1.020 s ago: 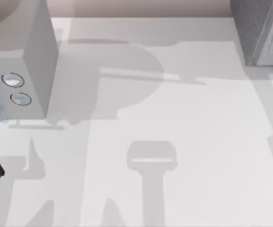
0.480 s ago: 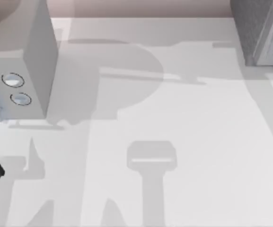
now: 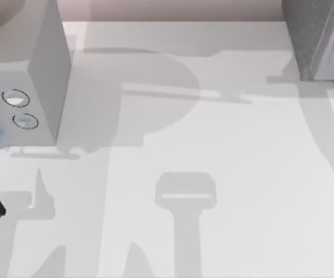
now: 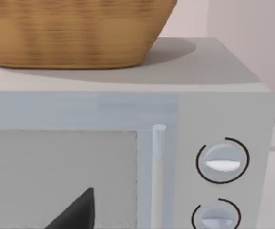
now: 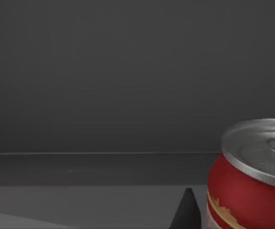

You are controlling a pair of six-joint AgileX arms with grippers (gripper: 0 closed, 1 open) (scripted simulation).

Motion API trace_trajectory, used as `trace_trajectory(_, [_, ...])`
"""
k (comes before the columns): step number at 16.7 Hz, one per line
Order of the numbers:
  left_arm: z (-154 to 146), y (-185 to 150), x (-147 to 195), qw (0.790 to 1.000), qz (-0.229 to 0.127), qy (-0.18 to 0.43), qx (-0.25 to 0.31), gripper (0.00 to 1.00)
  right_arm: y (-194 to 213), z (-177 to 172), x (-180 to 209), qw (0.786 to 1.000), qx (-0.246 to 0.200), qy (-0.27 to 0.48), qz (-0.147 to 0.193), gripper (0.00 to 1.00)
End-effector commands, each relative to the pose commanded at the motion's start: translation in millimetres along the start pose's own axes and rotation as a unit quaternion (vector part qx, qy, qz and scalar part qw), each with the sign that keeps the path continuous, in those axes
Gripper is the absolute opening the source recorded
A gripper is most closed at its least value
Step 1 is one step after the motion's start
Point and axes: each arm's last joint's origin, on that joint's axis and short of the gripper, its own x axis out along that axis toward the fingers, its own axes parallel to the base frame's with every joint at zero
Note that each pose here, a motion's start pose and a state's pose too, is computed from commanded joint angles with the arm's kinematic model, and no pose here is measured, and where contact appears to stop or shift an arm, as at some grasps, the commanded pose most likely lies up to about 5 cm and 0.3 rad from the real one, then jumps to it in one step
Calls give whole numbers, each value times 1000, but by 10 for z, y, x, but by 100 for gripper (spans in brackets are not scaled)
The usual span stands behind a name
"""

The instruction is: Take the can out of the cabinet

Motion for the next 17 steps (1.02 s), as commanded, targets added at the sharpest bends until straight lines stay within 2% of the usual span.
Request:
trace_trajectory(6, [0, 0, 0, 1000, 0, 0, 0, 100, -32, -20, -41, 1000, 1, -4, -3, 0])
trace_trajectory(10, [0, 0, 0, 1000, 0, 0, 0, 100, -129, -241, -244, 1000, 0, -4, -7, 0])
trace_trajectory(14, [0, 0, 0, 1000, 0, 0, 0, 100, -247, -823, -511, 1000, -4, 14, -8, 0])
trace_trajectory(17, [0, 0, 0, 1000, 0, 0, 0, 100, -331, -1578, -721, 999, -7, 43, -7, 0])
